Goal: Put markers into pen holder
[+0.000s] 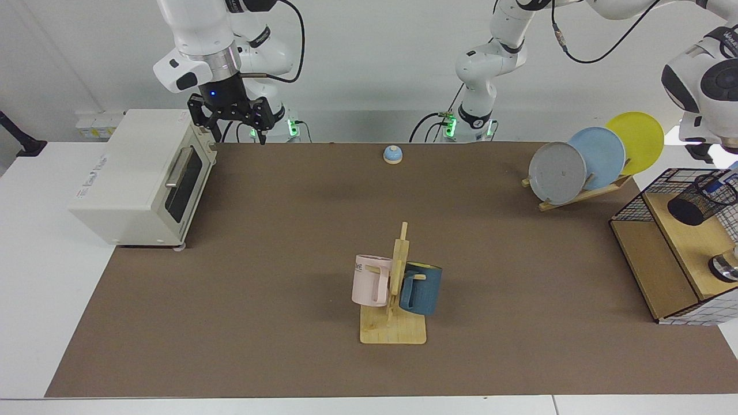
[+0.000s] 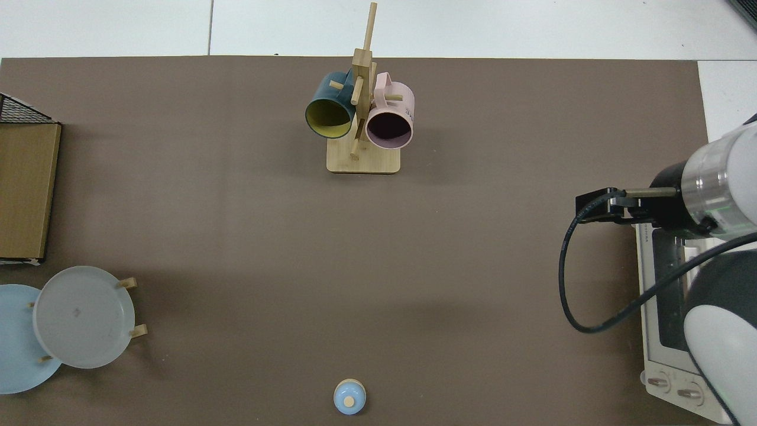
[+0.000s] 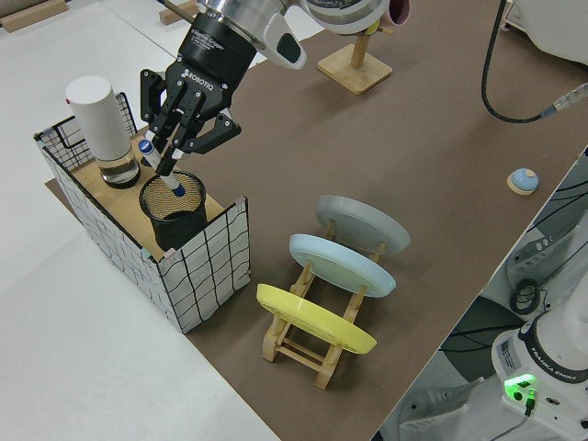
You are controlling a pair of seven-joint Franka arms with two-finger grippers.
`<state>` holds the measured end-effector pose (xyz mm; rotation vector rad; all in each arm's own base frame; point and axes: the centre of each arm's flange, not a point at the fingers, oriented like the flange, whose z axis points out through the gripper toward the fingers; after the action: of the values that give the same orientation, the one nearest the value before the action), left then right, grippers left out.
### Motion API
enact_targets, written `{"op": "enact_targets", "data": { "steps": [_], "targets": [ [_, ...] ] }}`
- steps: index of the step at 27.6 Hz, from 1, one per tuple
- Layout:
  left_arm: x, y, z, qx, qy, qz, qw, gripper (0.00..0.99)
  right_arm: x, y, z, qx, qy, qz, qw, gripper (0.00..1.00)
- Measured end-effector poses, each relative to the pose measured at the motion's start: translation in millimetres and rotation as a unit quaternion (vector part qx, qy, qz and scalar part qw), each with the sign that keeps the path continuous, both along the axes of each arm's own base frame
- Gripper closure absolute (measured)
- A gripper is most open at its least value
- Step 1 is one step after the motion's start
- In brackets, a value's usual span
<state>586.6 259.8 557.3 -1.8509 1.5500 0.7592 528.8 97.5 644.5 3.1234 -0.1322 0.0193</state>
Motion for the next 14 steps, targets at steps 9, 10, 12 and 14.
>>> {"op": "enact_targets", "data": {
  "steps": [9, 10, 12, 14],
  "targets": [
    [5.6, 1.9, -21.5, -0.005, 0.003, 0.008, 1.000, 0.815, 0.0, 0.0, 0.0, 0.000, 0.000, 0.000, 1.000, 0.00],
    [6.4, 2.2, -23.6, -0.006, 0.003, 0.008, 1.000, 0.815, 0.0, 0.0, 0.0, 0.000, 0.000, 0.000, 1.000, 0.00],
    [7.8, 2.8, -26.8, -0.006, 0.004, 0.006, 1.000, 0.815, 0.0, 0.0, 0.0, 0.000, 0.000, 0.000, 1.000, 0.00],
    [9.0, 3.4, -29.8, -0.007, 0.004, 0.004, 1.000, 0.815, 0.0, 0.0, 0.0, 0.000, 0.000, 0.000, 1.000, 0.00]
  ]
}}
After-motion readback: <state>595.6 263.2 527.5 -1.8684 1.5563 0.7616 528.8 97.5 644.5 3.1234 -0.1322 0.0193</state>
